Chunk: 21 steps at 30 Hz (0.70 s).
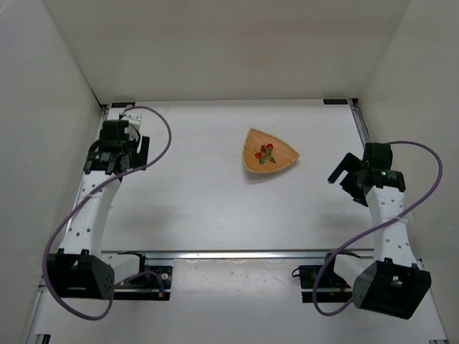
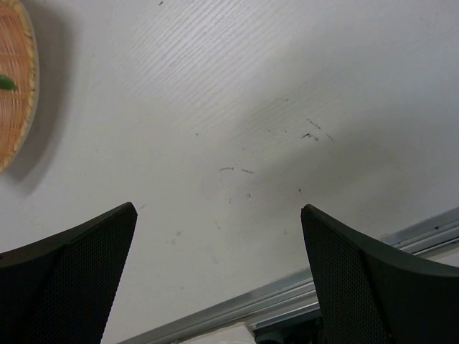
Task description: Place and organize the fake fruits in the fruit bowl
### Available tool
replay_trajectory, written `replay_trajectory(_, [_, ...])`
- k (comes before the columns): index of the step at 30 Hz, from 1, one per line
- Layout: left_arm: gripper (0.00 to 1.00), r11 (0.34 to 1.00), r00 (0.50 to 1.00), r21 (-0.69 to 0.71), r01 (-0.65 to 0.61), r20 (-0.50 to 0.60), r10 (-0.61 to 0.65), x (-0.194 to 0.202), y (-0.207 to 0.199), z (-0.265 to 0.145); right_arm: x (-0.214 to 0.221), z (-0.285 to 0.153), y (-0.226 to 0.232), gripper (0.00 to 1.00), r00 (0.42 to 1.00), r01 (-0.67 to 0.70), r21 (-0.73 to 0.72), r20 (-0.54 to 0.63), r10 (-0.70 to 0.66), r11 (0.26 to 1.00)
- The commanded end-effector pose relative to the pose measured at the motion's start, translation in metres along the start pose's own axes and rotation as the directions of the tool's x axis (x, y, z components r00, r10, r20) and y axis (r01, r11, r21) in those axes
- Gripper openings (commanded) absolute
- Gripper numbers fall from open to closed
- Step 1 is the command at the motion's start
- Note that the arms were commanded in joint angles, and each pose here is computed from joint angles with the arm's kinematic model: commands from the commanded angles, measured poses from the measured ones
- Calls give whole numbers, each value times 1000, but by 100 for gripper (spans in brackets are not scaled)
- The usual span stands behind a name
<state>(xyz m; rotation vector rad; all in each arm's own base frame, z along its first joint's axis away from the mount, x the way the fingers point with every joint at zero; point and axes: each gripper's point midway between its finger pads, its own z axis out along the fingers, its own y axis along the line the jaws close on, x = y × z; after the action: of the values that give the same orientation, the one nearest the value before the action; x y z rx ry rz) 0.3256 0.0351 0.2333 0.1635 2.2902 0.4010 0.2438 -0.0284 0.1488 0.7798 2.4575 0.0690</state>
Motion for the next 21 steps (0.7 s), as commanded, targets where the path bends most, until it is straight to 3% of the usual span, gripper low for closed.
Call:
replay_trajectory(1, [100, 998, 996, 44, 55, -75, -52, 51, -3, -9, 6, -11, 8, 100, 1000, -17, -78, 14, 18, 997])
replay_trajectory(5, [100, 993, 991, 34, 114, -81, -111, 76, -2, -16, 6, -16, 13, 100, 998, -31, -116, 43, 37, 993])
replay_trajectory(13, [100, 978, 978, 45, 206, -57, -203, 80, -7, -24, 4, -19, 16, 100, 998, -29, -134, 56, 37, 991])
replay_trajectory(21, [100, 976, 972, 34, 217, -103, -213, 86, -8, -17, 12, -17, 12, 100, 998, -30, -130, 54, 37, 991])
